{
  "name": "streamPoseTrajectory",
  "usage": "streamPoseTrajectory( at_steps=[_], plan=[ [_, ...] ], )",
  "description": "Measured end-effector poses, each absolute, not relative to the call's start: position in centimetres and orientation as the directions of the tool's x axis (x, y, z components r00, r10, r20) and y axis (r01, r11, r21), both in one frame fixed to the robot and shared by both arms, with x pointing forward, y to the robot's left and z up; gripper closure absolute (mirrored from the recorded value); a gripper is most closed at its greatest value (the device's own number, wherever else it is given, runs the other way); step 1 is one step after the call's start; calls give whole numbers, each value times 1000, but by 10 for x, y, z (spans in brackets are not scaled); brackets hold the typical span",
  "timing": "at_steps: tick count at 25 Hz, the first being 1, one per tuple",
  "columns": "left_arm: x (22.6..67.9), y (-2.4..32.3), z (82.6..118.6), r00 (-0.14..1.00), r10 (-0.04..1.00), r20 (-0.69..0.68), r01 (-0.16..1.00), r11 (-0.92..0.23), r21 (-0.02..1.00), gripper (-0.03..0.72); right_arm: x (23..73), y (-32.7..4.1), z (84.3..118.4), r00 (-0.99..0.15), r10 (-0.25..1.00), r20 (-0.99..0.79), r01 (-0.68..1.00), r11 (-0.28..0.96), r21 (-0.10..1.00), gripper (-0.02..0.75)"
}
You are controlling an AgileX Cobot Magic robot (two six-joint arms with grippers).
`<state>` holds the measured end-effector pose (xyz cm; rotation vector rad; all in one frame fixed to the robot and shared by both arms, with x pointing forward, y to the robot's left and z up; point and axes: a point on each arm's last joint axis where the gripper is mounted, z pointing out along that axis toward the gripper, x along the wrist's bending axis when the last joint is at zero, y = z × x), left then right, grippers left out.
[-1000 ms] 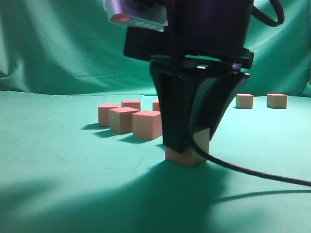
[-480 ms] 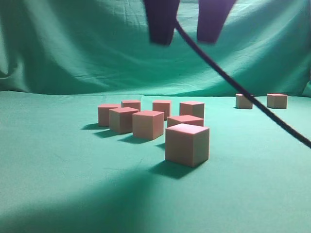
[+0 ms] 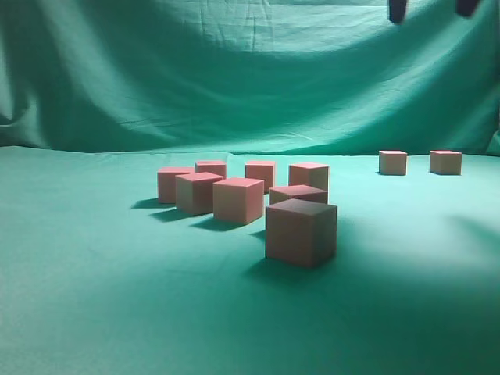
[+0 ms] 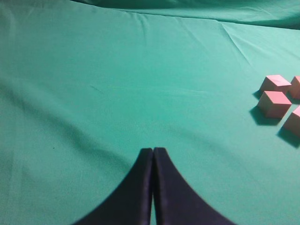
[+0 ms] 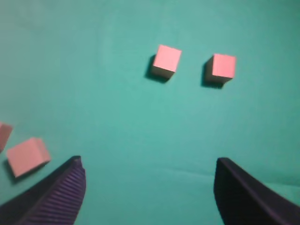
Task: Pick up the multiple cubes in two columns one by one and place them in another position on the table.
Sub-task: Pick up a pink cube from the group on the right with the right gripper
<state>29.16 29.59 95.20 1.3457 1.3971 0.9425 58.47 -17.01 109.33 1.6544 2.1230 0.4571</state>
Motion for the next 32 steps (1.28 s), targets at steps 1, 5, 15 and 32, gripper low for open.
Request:
streamPoseTrajectory(
  at_steps=[1, 5, 15, 32],
  plan=[
    [292, 296, 952, 52, 992, -116, 264, 99, 960, 688, 597, -179, 1085, -172, 982, -76, 860, 188, 474, 181],
    [292, 296, 952, 52, 992, -116, 264, 99, 960, 688, 644, -203, 1055, -100, 995, 27, 906, 80, 416, 181],
    [292, 296, 952, 52, 992, -116, 264, 99, 960, 688, 720, -186, 993, -176, 983, 58, 899, 137, 417, 181],
    [292, 296, 952, 52, 992, -116, 264, 99, 960, 688, 743, -184, 947, -201, 980, 5, 877, 178, 446, 237]
  ],
)
